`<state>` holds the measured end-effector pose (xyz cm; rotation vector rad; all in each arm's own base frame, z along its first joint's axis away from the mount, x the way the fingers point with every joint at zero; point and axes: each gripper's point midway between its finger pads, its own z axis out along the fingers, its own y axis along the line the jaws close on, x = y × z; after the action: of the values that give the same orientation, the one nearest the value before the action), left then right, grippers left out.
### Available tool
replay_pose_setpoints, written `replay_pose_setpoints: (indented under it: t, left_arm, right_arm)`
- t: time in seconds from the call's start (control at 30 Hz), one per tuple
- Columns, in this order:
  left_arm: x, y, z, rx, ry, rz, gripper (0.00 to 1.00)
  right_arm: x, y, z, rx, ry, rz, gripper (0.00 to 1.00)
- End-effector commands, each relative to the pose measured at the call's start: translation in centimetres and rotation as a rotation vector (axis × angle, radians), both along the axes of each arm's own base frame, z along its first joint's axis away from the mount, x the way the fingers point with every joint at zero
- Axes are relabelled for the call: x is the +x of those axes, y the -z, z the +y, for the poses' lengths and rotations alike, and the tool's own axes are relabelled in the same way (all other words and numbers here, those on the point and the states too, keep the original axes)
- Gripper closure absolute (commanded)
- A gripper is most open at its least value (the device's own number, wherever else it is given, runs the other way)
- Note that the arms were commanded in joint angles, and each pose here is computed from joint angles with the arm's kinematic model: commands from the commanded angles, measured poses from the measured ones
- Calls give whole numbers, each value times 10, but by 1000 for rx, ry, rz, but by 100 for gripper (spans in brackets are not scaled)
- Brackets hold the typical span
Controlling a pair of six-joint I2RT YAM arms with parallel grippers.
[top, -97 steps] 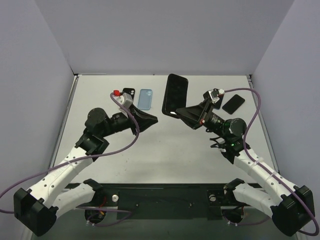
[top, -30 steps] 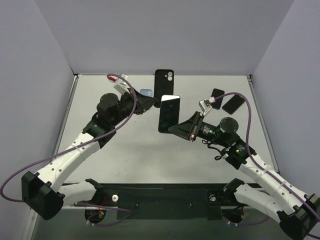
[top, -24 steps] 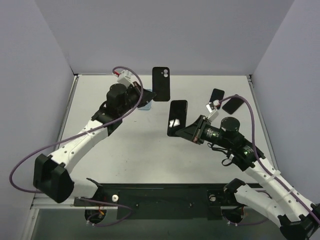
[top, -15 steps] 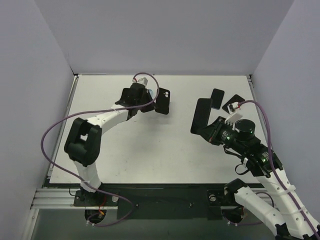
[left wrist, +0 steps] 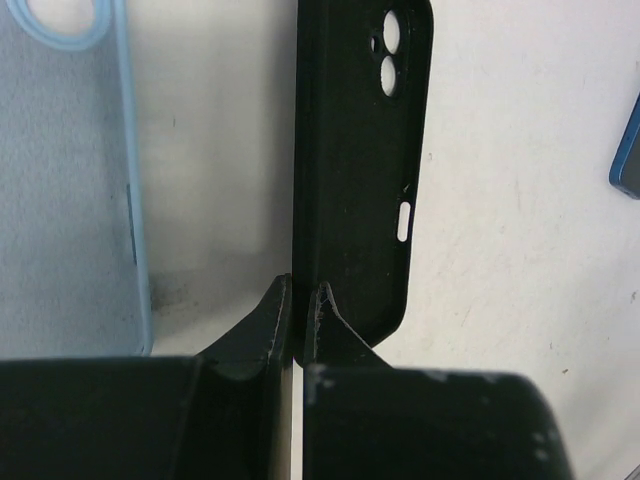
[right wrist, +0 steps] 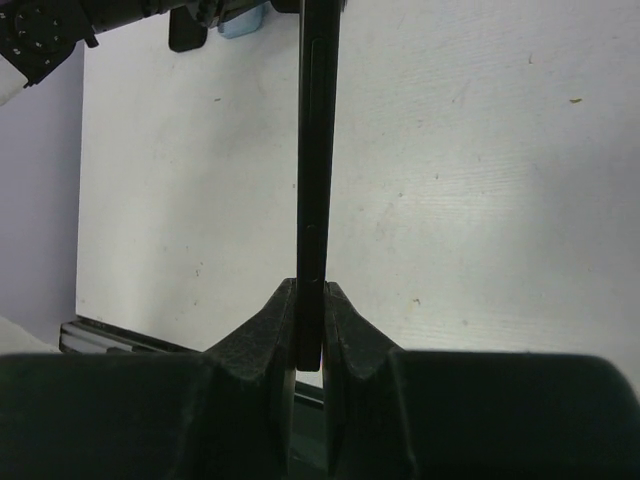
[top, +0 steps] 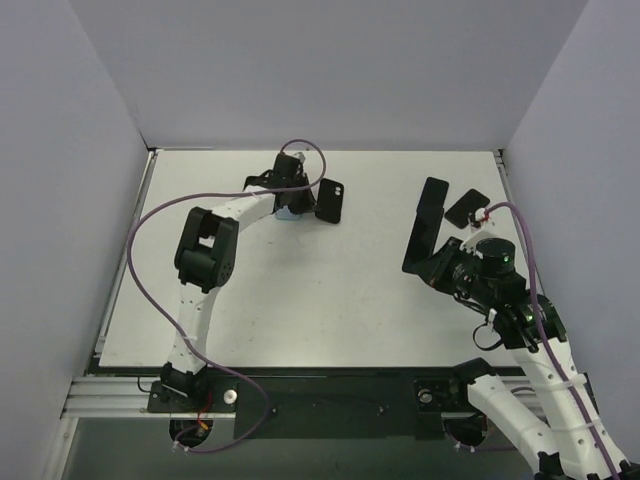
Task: Take the phone out of the phone case
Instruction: Place the phone case at the center of the board.
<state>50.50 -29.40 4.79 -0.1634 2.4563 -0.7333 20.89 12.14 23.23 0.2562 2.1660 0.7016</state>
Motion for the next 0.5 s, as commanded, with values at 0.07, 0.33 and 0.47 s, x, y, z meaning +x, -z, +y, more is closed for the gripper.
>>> replay_pose_setpoints:
  t: [0.07,0.33,0.47]
  left_arm:
    - [14,2,10,36,-16,46,100]
    - [20,3,16,36,-31,60,75]
    - [20,-11,16,28,-32,45,60]
  right_arm:
    - [22,-5,-21,17,103,-28,100]
    - [88,16,-78,118,349,9,100]
    - [127,13,-77,59,268,-15,100]
